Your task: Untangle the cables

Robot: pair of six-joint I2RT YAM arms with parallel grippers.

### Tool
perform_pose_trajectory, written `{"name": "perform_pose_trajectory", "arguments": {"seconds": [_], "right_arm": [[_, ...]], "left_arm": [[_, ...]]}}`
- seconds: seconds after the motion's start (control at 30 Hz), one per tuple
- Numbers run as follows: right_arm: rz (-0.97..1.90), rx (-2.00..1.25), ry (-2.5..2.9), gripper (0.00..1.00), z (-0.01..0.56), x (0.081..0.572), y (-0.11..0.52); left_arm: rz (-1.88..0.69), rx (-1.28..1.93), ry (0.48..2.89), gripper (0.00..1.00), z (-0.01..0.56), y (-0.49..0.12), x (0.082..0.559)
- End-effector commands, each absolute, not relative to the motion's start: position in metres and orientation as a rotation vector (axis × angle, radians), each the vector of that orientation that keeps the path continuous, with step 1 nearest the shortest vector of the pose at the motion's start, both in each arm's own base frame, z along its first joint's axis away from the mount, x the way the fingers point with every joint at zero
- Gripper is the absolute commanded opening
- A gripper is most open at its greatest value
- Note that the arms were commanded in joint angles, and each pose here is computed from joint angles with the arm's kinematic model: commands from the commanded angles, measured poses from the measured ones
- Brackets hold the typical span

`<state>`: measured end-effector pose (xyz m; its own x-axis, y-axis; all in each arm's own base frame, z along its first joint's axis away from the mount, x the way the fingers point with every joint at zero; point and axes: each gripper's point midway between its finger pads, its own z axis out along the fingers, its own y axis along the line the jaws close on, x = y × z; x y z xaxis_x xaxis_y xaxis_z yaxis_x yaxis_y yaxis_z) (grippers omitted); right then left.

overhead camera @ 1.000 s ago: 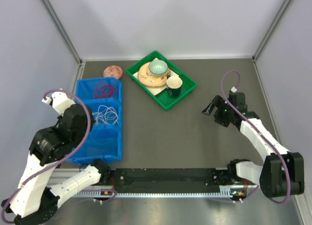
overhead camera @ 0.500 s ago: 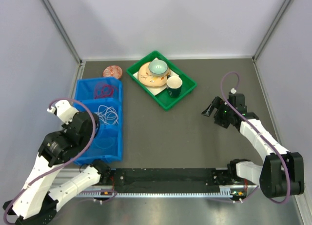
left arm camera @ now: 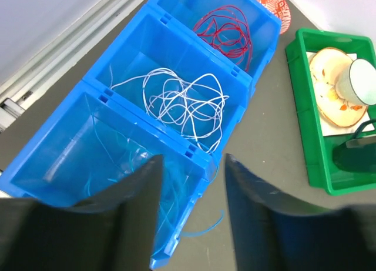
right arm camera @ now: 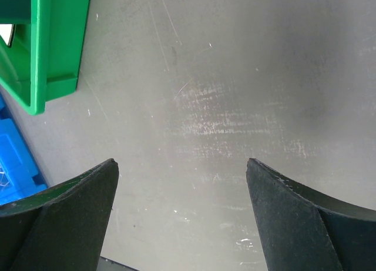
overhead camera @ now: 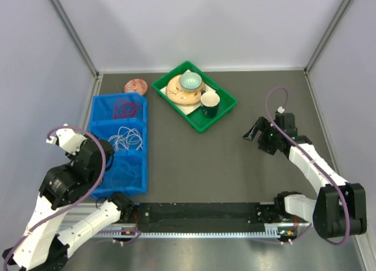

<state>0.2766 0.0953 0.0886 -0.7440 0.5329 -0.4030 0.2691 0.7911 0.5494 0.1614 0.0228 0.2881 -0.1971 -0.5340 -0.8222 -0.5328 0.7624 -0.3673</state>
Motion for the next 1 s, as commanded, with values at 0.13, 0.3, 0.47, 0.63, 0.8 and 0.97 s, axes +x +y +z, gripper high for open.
{"name": "perform_pose_trajectory", "arguments": {"seconds": [0.13,0.3,0.47,0.63,0.8,0.97], "right_arm": [[0.644,0.569,2.385,0.88,0.096,0.284,0.095],[0.651,0.568,2.387,0.88,0.094,0.285,0.096],[0.66,0.565,2.386,0.88,0.094,0.285,0.098],[0.669,0.574,2.389,0.88,0.093,0.283,0.098],[0.686,0.56,2.391,0.88,0.093,0.286,0.101],[0.704,0.533,2.4,0.88,0.094,0.289,0.104]], "left_arm": [[0.148,-0.781,1.925,0.52,0.277,0.04,0.144],[0.23,-0.62,2.092,0.42,0.255,0.017,0.158],[0.365,-0.565,2.22,0.43,0.228,-0.005,0.18],[0.462,-0.659,2.174,0.56,0.217,0.004,0.187],[0.462,-0.794,2.181,0.6,0.205,0.021,0.196],[0.393,-0.867,2.255,0.59,0.185,0.036,0.216]]}}
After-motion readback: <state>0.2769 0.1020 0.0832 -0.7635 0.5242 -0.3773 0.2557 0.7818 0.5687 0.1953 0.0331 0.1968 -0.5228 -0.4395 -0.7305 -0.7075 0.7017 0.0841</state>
